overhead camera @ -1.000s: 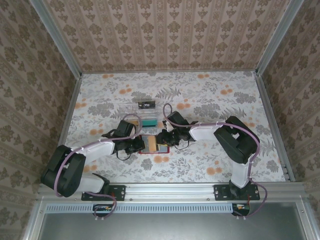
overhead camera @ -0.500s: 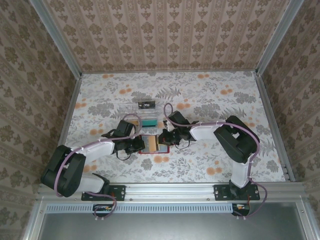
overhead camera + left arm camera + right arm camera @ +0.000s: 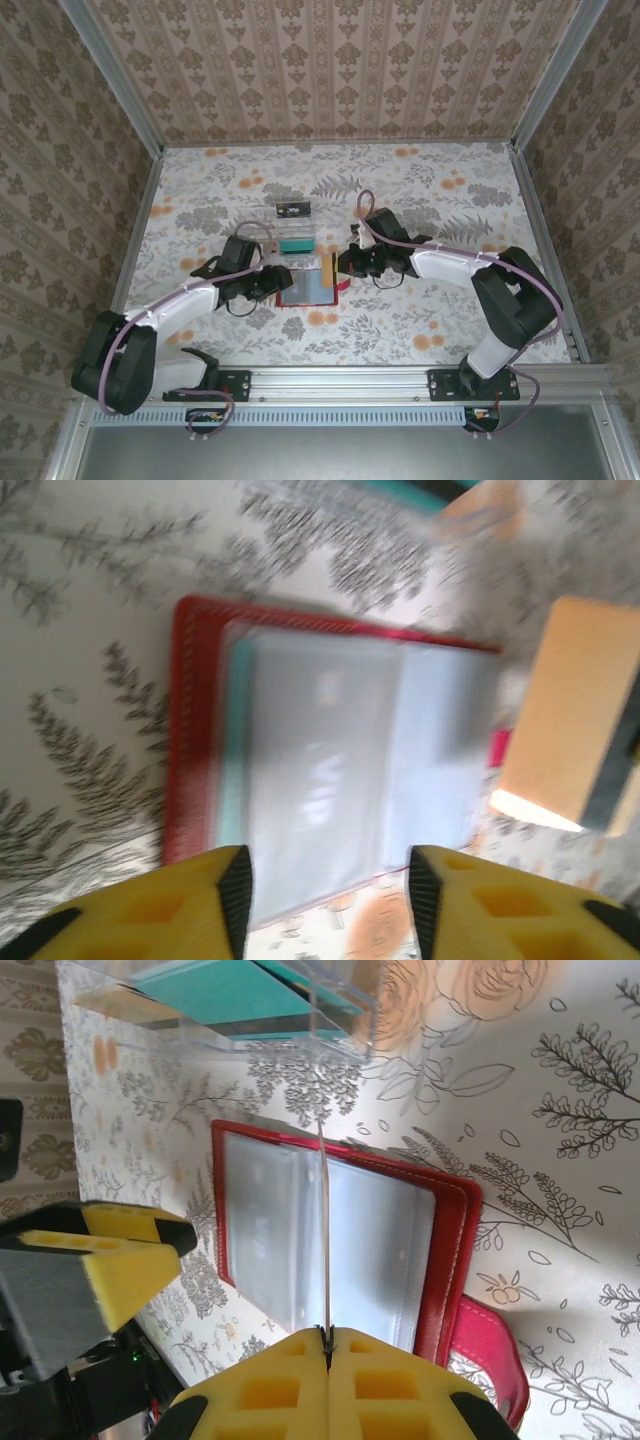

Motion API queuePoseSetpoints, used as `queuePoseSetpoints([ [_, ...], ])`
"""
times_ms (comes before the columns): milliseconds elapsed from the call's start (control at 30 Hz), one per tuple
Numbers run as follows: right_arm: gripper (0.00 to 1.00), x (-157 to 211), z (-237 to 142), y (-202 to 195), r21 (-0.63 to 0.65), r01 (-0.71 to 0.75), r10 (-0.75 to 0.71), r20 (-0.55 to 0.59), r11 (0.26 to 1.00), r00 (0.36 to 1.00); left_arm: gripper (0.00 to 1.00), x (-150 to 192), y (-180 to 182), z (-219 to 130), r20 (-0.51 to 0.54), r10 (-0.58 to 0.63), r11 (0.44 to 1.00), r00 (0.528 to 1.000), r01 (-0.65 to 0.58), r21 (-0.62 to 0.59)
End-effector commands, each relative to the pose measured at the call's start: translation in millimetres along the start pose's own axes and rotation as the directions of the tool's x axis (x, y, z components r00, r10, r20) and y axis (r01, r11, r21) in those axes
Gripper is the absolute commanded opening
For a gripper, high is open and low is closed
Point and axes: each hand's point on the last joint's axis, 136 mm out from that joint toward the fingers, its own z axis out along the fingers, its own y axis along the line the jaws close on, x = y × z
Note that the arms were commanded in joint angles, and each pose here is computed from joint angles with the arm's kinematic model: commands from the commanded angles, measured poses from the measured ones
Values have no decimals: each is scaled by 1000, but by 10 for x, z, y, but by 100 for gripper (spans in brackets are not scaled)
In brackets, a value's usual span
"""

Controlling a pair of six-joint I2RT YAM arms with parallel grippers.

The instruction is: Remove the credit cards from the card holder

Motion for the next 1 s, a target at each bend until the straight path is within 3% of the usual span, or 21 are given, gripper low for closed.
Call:
queuePoseSetpoints([
  [0, 0, -109, -170, 230, -40, 48, -47, 28, 998, 999, 51, -270, -555, -216, 74, 4, 982, 997, -18, 188],
  [100, 0, -218, -270, 439, -88, 77, -72, 64, 993, 995, 51, -484, -774, -359, 120, -36, 956, 992, -1, 295],
  [267, 0, -345, -423, 804, -215, 124, -101, 116, 969, 988, 45, -577, -1091, -434, 108, -60, 895, 992, 5, 445],
  [467, 0, -378, -469, 986, -306, 131, -96, 129, 943, 987, 38, -570, -1138, -398, 80, -69, 876, 994, 22, 481],
  [833, 0, -397, -419, 1013, -346, 107, -69, 121, 932, 990, 32, -464, -1206, -367, 40, -42, 859, 998, 16, 511],
  [967, 0, -382, -393, 979, -339, 103, -68, 113, 935, 991, 20, -461, -1259, -410, 45, -30, 847, 999, 2, 531],
])
